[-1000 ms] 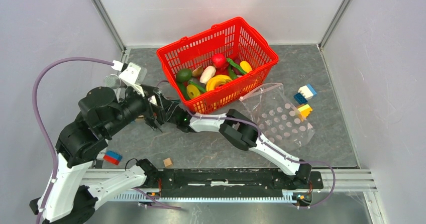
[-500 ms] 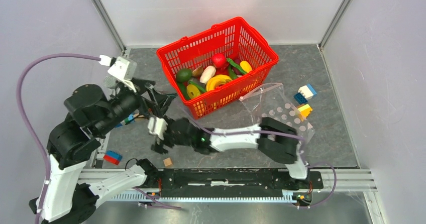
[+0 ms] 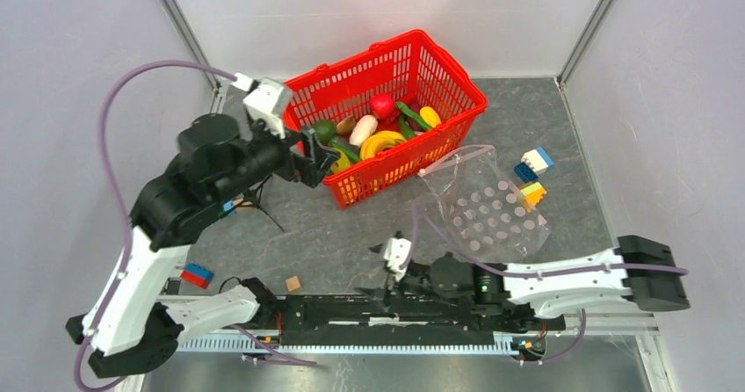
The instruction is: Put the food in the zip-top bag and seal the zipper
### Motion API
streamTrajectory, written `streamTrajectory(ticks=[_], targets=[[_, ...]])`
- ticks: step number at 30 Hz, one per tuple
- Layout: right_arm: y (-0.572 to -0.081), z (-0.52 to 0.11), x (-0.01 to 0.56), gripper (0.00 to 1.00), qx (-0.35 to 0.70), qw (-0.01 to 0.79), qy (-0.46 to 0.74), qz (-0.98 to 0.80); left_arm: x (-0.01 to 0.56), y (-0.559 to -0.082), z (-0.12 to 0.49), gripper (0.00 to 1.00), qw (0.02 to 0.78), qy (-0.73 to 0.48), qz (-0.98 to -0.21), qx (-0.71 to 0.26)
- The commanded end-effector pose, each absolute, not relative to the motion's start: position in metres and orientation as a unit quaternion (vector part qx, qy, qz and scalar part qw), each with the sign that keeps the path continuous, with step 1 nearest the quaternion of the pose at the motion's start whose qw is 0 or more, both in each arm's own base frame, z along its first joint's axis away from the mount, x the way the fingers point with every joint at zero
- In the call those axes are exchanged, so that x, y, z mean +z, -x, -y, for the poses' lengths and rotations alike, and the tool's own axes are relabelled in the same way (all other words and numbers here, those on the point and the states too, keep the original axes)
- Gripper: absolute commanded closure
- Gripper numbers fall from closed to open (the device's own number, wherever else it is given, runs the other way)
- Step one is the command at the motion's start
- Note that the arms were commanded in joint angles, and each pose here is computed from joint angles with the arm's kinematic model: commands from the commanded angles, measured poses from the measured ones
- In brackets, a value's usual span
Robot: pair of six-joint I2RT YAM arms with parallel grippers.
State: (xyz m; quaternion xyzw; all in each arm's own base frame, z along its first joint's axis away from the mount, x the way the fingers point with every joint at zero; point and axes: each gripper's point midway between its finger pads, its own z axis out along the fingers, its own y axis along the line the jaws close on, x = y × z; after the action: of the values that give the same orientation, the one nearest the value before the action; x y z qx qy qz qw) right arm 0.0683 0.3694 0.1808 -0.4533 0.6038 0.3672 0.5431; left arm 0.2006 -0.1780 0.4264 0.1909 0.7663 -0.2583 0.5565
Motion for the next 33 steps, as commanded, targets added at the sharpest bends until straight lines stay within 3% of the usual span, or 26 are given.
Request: streamTrajectory(ticks=[1,4,8,14,20,27,33], targets=[[-0.109,-0.313,0.172,0.09,0.295,0.563,0.314,-0.705,0.387,-0.225,0.209,0.0,0.513,-0.223,-0.792,-0.246],[-0.142,-0.259,0.163,0.16,0.194,0.584,0.203,-0.761,0.347,-0.242,0.225,0.0,0.478,-0.219,-0.817,-0.236],[-0.168,-0.235,0.145,0.22,0.201,0.549,0.137,-0.8,0.312,-0.258,0.237,0.0,0.458,-0.219,-0.832,-0.222],[-0.186,-0.211,0.102,0.19,0.185,0.485,0.126,-0.846,0.262,-0.264,0.245,0.0,0.407,-0.236,-0.86,-0.199],[-0.197,-0.146,0.048,0.18,0.096,0.427,0.066,-0.897,0.233,-0.25,0.272,0.0,0.359,-0.238,-0.862,-0.265],[-0.226,-0.058,0.047,0.17,0.006,0.427,-0.046,-0.903,0.225,-0.233,0.307,0.0,0.346,-0.244,-0.85,-0.313],[-0.25,-0.047,0.102,0.16,0.006,0.478,-0.061,-0.876,0.24,-0.236,0.303,0.0,0.375,-0.238,-0.84,-0.312]])
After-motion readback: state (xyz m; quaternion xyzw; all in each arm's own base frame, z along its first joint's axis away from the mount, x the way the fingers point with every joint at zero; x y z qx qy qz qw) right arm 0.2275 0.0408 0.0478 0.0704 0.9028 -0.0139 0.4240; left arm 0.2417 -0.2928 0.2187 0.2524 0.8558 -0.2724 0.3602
